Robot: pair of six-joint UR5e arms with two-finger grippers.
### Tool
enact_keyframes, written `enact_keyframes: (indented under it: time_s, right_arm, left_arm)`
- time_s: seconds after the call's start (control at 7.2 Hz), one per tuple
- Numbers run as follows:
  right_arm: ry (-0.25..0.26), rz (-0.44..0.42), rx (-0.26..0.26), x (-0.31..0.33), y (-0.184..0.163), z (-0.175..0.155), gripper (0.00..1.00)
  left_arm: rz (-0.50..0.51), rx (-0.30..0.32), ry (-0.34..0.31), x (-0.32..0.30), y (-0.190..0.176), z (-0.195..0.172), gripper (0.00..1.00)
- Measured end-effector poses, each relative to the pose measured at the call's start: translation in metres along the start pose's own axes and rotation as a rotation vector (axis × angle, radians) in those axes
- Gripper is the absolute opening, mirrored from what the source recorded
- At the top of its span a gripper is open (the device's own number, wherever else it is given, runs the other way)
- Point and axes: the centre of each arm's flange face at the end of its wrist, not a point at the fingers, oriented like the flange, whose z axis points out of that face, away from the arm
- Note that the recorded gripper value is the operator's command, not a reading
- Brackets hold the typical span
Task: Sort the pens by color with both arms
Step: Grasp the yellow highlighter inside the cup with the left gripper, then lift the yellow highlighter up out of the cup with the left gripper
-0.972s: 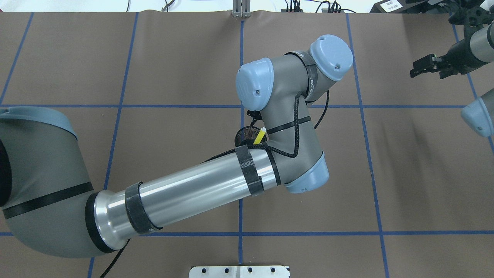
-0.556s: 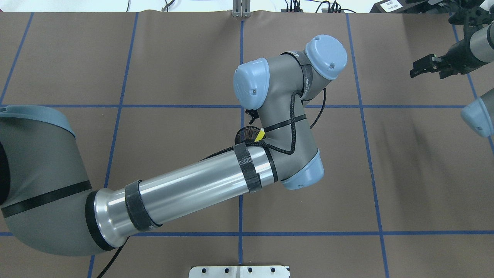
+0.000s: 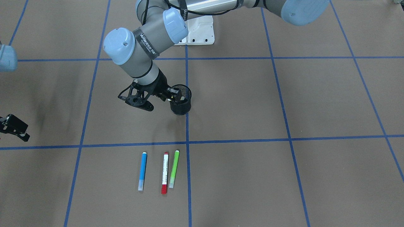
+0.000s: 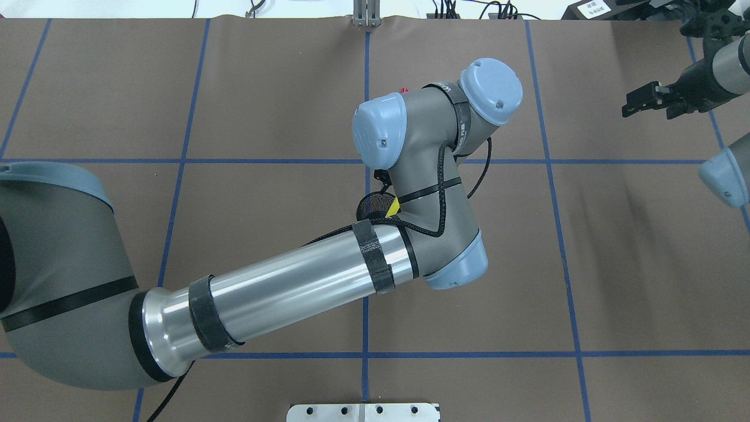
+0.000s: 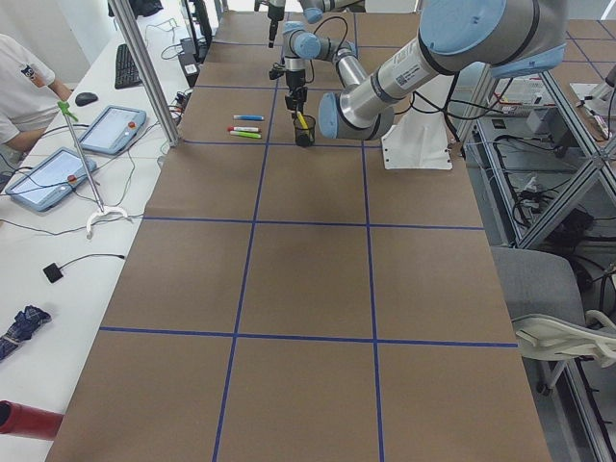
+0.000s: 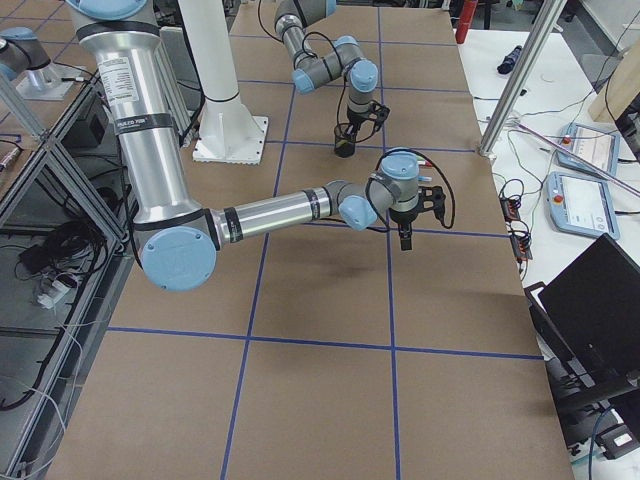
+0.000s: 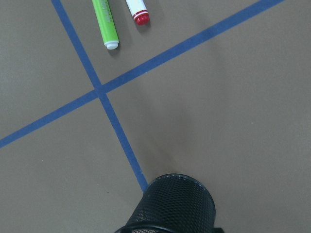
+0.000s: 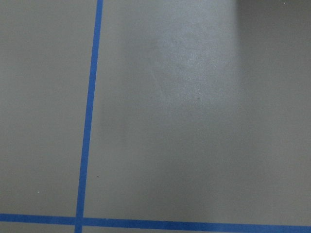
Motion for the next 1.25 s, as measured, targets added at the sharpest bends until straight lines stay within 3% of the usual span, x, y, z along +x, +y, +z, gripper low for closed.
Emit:
enact_keyframes:
  time_s: [0.14, 0.28, 0.42, 0.83, 1.25]
  right_arm:
    - [-0.001, -0.001, 0.001, -0.001, -0.001, 0.000, 1.00]
    - [-0.002, -0.001, 0.002, -0.002, -0.001, -0.001, 1.00]
    - [-0.003, -0.002, 0.003, -0.002, -0.002, -0.001, 1.00]
    - [-0.007, -0.006, 0.008, -0.008, -0.005, -0.003, 1.00]
    - [-0.011, -0.006, 0.010, -0.010, -0.007, -0.003, 1.00]
  left_arm:
    - [0.000, 0.000, 0.001, 0.000, 0.001, -0.001, 0.30]
    - [0.000, -0.001, 0.001, 0.000, 0.001, -0.001, 0.10]
    - [-0.001, -0.003, 0.000, 0.000, 0.001, -0.001, 0.00]
    - [-0.005, -0.003, 0.000, -0.002, 0.006, -0.016, 0.00]
    - [-0.019, 0.037, 0.049, -0.018, 0.012, -0.065, 0.00]
